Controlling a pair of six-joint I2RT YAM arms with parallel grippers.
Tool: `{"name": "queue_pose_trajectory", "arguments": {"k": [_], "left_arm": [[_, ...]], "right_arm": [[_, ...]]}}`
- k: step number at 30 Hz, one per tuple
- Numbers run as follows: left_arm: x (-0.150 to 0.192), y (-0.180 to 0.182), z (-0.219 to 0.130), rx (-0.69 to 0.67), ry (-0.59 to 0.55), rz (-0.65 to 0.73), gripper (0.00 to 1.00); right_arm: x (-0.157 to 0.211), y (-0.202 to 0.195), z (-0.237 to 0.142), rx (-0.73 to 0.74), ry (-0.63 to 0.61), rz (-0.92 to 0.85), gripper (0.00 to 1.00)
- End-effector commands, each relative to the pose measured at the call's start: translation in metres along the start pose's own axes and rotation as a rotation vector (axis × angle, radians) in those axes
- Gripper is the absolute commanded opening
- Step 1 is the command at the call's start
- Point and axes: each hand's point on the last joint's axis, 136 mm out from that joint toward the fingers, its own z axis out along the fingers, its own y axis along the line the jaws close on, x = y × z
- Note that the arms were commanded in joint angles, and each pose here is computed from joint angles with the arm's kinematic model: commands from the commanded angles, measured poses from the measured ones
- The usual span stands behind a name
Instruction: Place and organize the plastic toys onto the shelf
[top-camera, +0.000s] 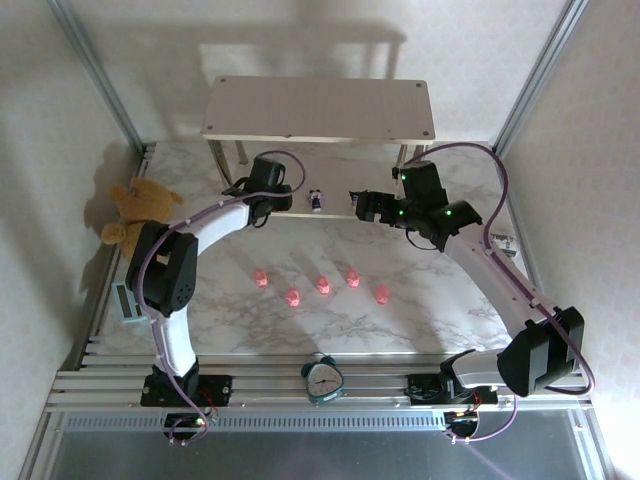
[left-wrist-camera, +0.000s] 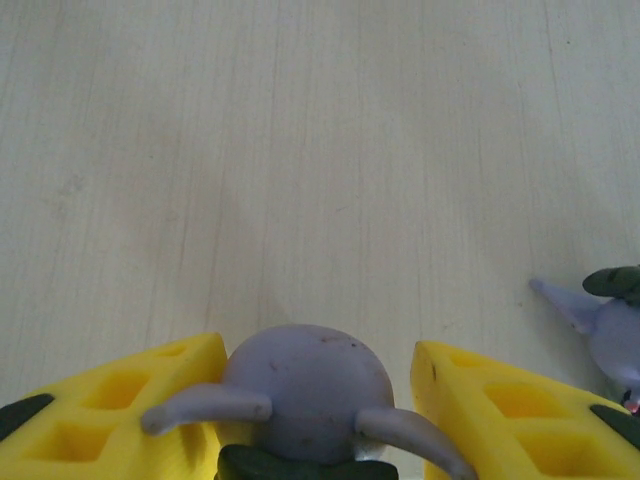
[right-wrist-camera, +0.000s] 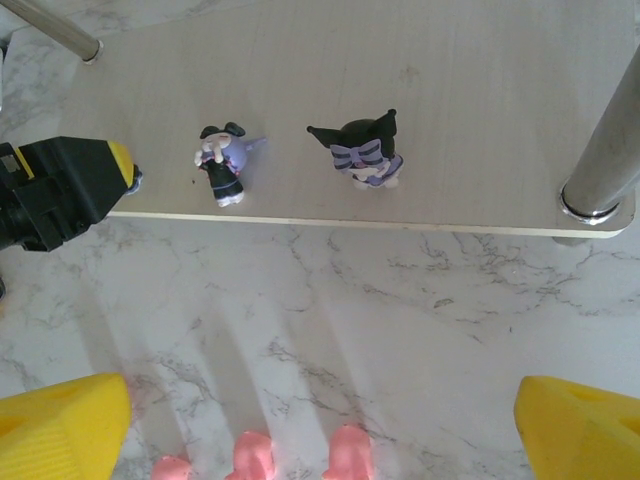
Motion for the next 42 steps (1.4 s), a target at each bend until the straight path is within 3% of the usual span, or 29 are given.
{"name": "queue_pose_trajectory", "arguments": {"k": [1,20,42], "left_arm": [[-0.0101,0.0036,0.0040,-0.016,-0.012,0.003,0.28],[-0.0046,0.0075,0.0091,-0.012,-0.016,-0.093,0.31],[-0.0029,0.0105,0.0044,-0.030,-0.021,-0.096,0.40]], "right_arm": [[-0.0102,0.0006,0.0005,0.000,-0.025,0.002,0.99],[-0.0110,0.0028,0.0036,-0.008,-0.016,-0.001,0.99],[-0.0102,0.0033,0.0005,-0.015,-0.023,0.004,0.99]]}}
